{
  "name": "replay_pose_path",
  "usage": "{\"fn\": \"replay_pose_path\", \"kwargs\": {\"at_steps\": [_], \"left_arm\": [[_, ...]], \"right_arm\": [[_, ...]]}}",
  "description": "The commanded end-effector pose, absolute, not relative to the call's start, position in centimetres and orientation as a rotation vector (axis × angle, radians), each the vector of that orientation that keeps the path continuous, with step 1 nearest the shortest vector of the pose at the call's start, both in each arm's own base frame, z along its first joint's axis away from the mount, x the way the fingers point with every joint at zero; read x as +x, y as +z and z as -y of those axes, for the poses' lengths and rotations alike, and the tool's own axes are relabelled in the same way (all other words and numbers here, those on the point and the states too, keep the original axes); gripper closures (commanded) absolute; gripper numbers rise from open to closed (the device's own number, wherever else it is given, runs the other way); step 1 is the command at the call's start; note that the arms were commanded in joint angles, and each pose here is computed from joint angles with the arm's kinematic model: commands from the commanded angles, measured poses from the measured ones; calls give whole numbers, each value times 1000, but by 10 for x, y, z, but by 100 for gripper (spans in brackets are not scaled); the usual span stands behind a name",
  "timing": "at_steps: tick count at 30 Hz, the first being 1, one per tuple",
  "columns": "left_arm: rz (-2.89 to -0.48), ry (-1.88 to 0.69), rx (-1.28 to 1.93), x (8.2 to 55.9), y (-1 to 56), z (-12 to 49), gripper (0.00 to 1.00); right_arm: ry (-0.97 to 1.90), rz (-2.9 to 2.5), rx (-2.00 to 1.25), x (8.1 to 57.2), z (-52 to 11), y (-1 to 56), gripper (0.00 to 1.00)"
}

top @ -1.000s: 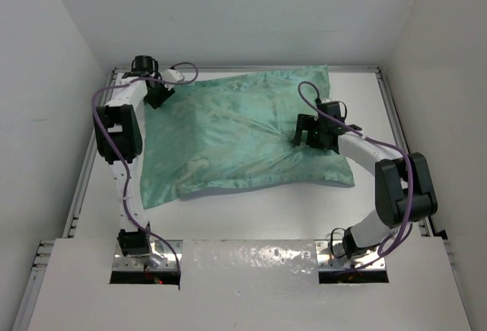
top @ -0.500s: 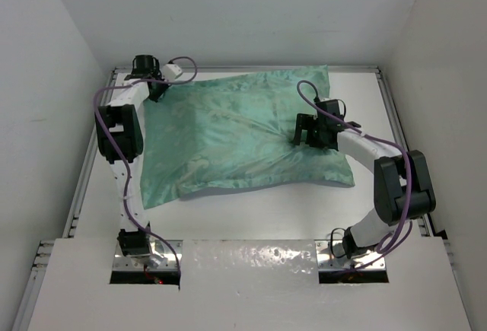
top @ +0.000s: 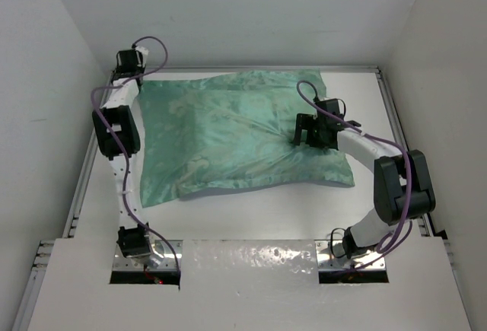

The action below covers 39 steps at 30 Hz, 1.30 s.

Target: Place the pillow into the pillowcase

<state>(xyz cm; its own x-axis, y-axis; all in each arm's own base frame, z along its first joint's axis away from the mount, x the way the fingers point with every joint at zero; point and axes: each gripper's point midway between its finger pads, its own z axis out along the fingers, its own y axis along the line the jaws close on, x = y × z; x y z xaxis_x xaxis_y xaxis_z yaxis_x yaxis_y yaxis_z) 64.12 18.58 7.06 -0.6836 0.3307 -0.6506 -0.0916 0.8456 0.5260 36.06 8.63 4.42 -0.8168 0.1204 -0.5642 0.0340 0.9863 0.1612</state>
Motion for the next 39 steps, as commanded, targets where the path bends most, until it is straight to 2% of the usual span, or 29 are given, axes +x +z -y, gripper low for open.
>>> {"fn": "replay_pose_path", "kwargs": {"at_steps": [1, 2, 3, 7, 8, 10, 11, 15, 19, 20, 21, 23, 24, 26, 27, 29, 33, 39], "left_arm": [[-2096, 800, -148, 638, 119, -225, 17], [-2075, 822, -181, 637, 128, -229, 3], [-2061, 844, -217, 634, 137, -235, 0], [-2000, 896, -313, 607, 202, -264, 0], [-1986, 870, -340, 592, 228, -271, 0], [-2031, 815, -334, 573, 233, -277, 0], [-2057, 797, -356, 549, 248, -286, 0], [-2308, 673, -161, 500, 234, -264, 0], [-2488, 550, -116, 451, 209, -233, 0], [-2482, 503, -115, 441, 217, -222, 0], [-2532, 461, -128, 428, 199, -214, 0], [-2495, 387, -180, 419, 204, -199, 0], [-2532, 345, -205, 408, 185, -191, 0], [-2461, 287, -299, 405, 190, -180, 0], [-2500, 226, -325, 395, 168, -169, 0], [-2479, 170, -383, 389, 164, -159, 0], [-2519, 190, -482, 367, 138, -155, 0], [-2494, 210, -490, 356, 130, -153, 0]], "right_arm": [[51, -2650, 84, 333, -65, 33, 1], [32, -2629, 87, 338, -63, 42, 1], [13, -2608, 103, 341, -58, 55, 1], [22, -2461, 396, 381, -13, 136, 1], [-61, -2462, 522, 375, 24, 145, 1], [-186, -2412, 631, 372, 70, 173, 1], [-278, -2386, 674, 367, 92, 180, 1], [-250, -2340, 866, 345, 143, 192, 1], [-354, -2214, 886, 334, 156, 205, 1], [-366, -2165, 925, 331, 158, 205, 1], [-425, -2151, 967, 318, 163, 191, 1], [-456, -2027, 1001, 312, 170, 204, 1], [-495, -2025, 1016, 302, 172, 194, 1], [-487, -1969, 999, 299, 171, 201, 1], [-480, -1980, 996, 295, 169, 193, 1], [-464, -1959, 1005, 294, 167, 192, 1], [-492, -1988, 1047, 289, 169, 179, 1], [-437, -2071, 1028, 293, 159, 174, 1]]}}
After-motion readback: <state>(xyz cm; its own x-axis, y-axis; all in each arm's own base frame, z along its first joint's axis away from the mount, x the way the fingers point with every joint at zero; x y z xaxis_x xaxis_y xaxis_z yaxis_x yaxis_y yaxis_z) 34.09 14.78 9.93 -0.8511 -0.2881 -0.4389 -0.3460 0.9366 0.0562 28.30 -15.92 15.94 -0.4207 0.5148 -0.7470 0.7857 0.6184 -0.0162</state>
